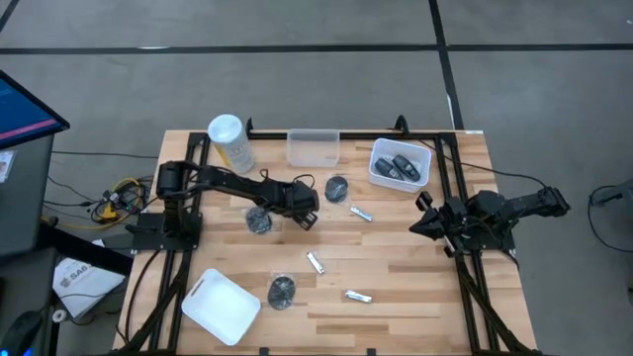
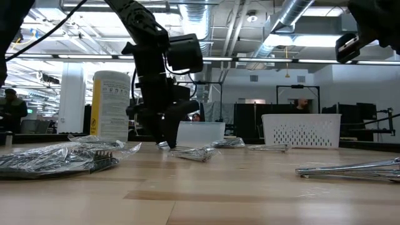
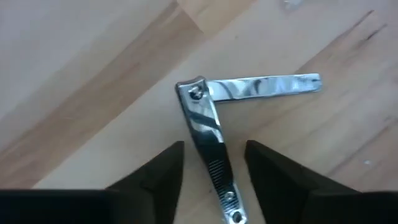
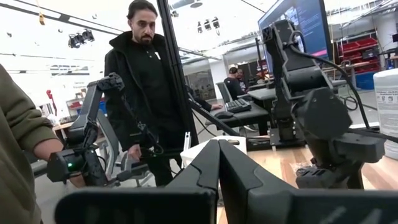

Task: Pick & Place Travel size toiletries
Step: Put the silver nail cutter into the transparent bin

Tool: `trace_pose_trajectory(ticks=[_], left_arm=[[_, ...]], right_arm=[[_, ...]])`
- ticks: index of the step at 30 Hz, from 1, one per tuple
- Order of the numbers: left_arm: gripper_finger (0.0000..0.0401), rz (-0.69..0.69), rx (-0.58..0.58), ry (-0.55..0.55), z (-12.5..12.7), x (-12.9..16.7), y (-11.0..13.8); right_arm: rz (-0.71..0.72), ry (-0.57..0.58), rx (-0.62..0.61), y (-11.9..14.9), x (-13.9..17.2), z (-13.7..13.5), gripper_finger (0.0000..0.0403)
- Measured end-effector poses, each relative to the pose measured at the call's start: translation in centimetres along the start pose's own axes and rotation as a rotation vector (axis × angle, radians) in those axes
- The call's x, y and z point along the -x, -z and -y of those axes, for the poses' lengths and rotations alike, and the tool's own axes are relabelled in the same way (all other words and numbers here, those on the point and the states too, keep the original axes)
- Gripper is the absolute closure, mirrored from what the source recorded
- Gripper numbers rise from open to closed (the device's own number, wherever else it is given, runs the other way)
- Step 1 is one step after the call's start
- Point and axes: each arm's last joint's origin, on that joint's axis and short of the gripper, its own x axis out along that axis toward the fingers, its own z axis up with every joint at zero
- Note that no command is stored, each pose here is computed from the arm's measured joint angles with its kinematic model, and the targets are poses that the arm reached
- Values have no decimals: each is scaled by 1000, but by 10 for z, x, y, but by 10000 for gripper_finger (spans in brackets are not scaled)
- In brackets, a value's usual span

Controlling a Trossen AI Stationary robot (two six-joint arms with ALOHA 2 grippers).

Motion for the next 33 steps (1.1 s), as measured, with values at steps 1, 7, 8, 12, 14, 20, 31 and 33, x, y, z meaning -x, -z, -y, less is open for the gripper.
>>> trace_pose_trajectory(ticks=[1,7,8,12,14,20,31,33], left_arm=[[263,-11,3,9,-1,-1,-1],[369,-19,29,29,-6,-1,-7],[369,-18,31,29,-7,-1,-7],[369,-17,32,27,-7,-1,-7],[369,-14,33,30,-7,-1,-7],[369,32,40,105,-8,24,-12],[369,361,73,577,-34,162,-34],[369,426,54,705,-40,191,-33]], right_arm=[[0,0,0,0,0,0,403],[-10,2,0,1,0,0,403],[-11,3,0,1,0,0,403],[-10,3,0,1,0,0,403],[-10,3,0,1,0,0,403],[-10,2,0,1,0,0,403],[-11,3,0,1,0,0,403],[-11,3,-1,1,0,0,403]])
